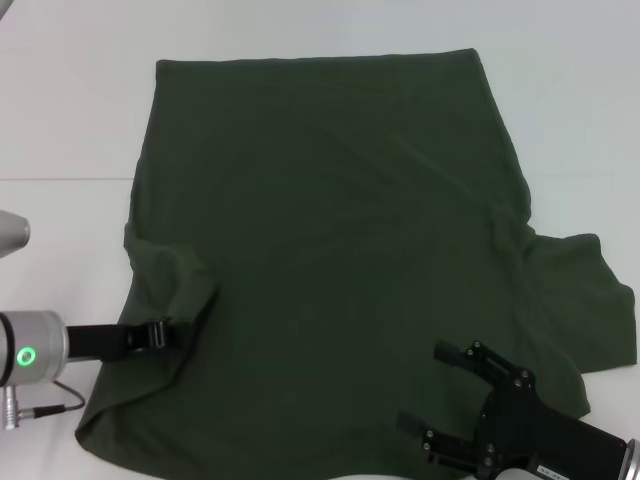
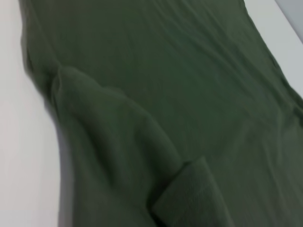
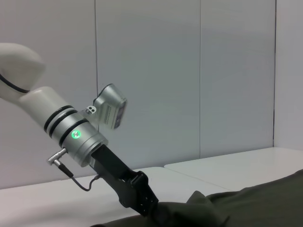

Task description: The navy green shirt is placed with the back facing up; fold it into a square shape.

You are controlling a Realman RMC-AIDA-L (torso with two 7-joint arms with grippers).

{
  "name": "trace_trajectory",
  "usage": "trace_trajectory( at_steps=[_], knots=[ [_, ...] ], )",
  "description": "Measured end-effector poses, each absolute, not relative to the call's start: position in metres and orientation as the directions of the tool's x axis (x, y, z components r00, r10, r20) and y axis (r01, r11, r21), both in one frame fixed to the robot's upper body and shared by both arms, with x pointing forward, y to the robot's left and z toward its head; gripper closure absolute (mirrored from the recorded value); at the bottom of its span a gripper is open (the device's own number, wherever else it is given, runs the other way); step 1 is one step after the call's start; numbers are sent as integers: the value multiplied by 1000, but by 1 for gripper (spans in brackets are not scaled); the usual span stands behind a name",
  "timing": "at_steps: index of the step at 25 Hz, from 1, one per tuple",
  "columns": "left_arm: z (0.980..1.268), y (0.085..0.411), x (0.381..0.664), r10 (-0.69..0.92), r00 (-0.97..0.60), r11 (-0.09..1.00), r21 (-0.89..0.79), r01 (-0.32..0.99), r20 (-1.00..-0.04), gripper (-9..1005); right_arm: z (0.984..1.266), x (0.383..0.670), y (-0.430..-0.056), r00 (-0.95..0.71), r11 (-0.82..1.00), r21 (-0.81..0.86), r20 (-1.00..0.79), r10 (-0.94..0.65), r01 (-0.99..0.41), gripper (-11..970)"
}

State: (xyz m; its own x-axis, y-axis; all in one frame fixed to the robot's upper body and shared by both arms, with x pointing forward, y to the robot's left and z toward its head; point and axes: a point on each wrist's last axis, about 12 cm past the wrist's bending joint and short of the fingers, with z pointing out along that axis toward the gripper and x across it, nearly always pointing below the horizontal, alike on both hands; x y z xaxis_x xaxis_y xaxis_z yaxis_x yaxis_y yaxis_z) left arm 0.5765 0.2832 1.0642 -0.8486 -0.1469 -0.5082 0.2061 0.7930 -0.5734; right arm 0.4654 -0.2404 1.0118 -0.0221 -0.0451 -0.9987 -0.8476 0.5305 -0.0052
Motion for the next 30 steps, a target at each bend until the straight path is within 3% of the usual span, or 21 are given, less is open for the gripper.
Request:
trace_trajectory(
  at_steps=[12, 18, 22, 30],
  knots=[
    [1066, 287, 567, -159, -846, 744, -625, 236, -509, 969, 1012, 467, -240, -21, 531, -7, -999, -47, -848, 18],
    [1064, 293, 564, -158, -842, 741, -625, 245, -516, 774, 1012, 466, -240, -22, 531, -5, -999, -45, -847, 18],
    [1065, 293, 561, -152, -843, 726, -638, 258, -515, 546, 1012, 466, -240, -22, 531, -6, -999, -45, -847, 17],
    [1073, 294, 554, -188, -838, 593, -739, 319, -512, 333, 1012, 466, -240, -23, 531, -4, -999, -44, -847, 17]
  ],
)
